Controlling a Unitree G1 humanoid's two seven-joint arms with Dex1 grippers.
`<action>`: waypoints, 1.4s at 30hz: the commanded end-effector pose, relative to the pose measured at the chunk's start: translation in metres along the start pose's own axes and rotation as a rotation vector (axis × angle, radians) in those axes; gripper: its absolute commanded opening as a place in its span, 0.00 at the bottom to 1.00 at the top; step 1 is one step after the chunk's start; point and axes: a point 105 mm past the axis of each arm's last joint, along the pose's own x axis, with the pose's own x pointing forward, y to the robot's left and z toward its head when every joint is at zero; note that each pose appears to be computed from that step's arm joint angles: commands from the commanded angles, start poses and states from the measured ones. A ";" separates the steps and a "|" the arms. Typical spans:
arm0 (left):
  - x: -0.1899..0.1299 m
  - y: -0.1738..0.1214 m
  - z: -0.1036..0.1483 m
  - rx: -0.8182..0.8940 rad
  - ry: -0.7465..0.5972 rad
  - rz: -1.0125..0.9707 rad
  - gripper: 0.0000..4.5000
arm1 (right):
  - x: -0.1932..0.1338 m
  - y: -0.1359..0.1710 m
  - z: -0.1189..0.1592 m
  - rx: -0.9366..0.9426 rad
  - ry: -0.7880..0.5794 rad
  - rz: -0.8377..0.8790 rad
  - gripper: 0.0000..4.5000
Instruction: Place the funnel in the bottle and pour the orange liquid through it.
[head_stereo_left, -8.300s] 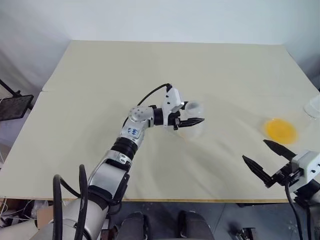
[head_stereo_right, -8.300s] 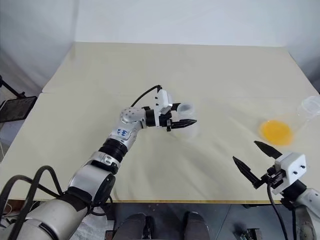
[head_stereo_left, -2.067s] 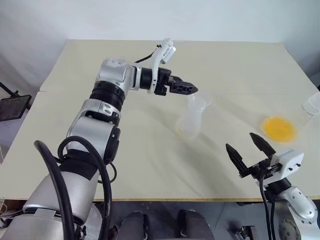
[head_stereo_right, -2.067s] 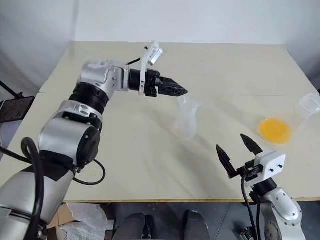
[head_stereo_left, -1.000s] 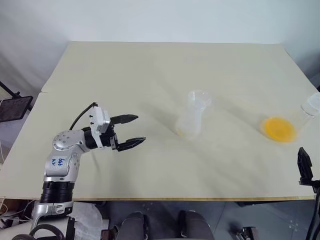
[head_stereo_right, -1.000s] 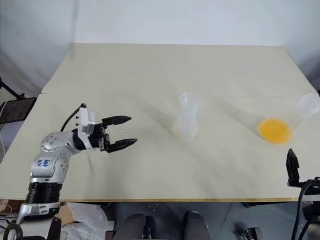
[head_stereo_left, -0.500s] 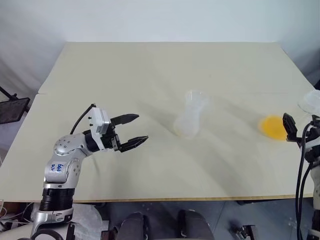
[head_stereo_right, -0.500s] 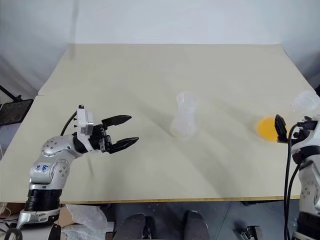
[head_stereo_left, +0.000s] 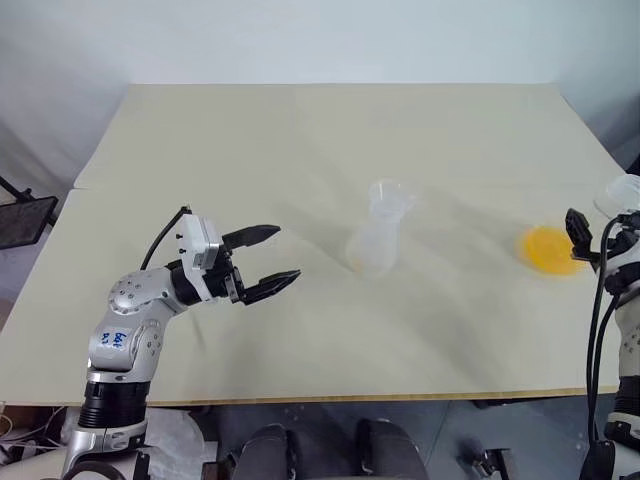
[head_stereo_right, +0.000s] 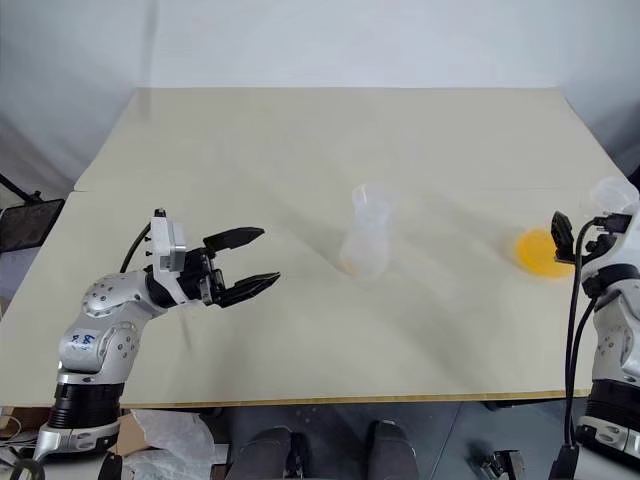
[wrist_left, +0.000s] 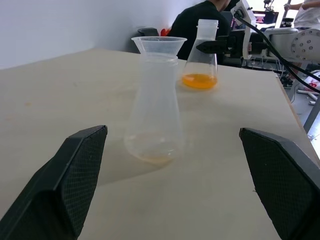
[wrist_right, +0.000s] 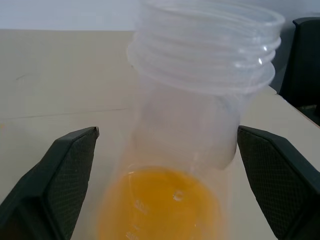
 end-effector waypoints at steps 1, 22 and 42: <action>0.004 -0.007 0.013 0.035 -0.047 -0.031 1.00 | 0.002 -0.005 0.018 -0.001 -0.077 -0.021 1.00; 0.016 -0.012 0.019 0.042 -0.096 -0.068 1.00 | 0.025 -0.009 0.029 0.052 -0.183 -0.036 0.60; 0.015 -0.010 0.020 0.053 -0.094 -0.057 1.00 | 0.025 0.035 0.035 0.016 -0.224 0.173 0.58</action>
